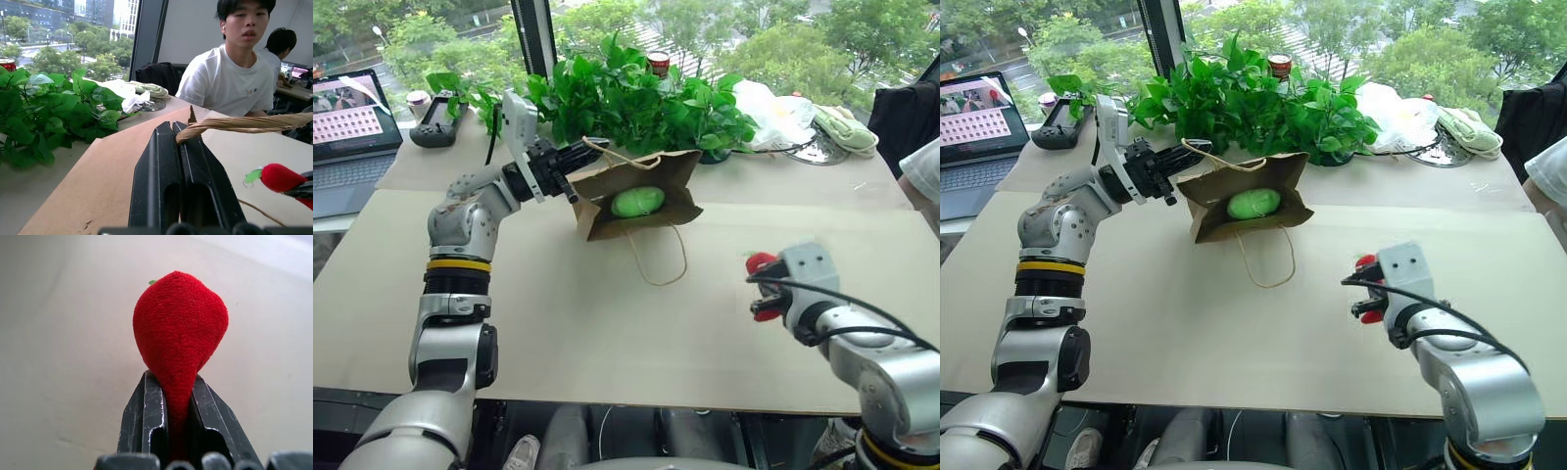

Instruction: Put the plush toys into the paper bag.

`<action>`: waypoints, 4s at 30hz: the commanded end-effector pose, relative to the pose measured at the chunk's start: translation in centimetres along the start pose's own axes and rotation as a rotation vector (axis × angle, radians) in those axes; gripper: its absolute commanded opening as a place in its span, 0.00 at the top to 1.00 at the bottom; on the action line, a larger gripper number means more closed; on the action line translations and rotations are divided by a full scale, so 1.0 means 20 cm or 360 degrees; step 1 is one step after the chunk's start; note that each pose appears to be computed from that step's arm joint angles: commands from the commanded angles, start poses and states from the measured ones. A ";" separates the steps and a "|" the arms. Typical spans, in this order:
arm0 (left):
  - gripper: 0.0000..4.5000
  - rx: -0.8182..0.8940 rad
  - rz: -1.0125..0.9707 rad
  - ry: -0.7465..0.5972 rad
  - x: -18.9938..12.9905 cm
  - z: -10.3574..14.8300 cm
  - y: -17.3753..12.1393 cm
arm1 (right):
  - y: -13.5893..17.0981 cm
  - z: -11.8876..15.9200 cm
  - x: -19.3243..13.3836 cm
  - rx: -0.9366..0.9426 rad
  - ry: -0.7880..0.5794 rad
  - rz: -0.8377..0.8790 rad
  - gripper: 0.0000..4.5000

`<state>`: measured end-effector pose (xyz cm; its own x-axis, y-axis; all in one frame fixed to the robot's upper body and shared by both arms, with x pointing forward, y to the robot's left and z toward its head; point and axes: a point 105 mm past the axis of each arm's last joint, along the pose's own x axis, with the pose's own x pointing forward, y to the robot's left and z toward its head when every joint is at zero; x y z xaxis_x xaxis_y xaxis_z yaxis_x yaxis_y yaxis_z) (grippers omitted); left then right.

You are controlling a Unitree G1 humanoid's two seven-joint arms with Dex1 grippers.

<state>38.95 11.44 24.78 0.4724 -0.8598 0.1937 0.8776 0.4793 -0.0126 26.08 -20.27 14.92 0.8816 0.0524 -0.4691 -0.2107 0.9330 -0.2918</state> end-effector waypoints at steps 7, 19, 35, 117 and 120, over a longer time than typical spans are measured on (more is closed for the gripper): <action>1.00 0.0062 -0.0050 -0.0029 0.03 0.07 -0.03 | 0.28 0.43 -0.11 -0.0408 -0.0506 0.0643 0.89; 1.00 0.0050 -0.0075 -0.0025 0.04 0.07 -0.05 | 0.51 0.64 0.14 -0.0746 -0.0518 0.0792 0.89; 1.00 0.0047 -0.0080 -0.0023 0.03 0.05 -0.07 | 0.58 0.94 0.34 -0.1069 -0.0681 0.0767 0.49; 1.00 -0.0204 -0.0068 -0.0220 0.14 0.10 -0.10 | 0.39 0.67 0.00 -0.0404 -0.0814 0.0722 0.99; 1.00 -0.0340 -0.0029 -0.0283 0.14 0.08 -0.12 | 0.34 0.70 -0.05 -0.0441 -0.0854 0.0673 0.99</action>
<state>38.73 8.17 25.40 0.4622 -0.8332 0.3034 0.8857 0.4168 -0.2045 30.44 -8.89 23.04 0.7707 0.6020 -0.2090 -0.6327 0.6835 -0.3641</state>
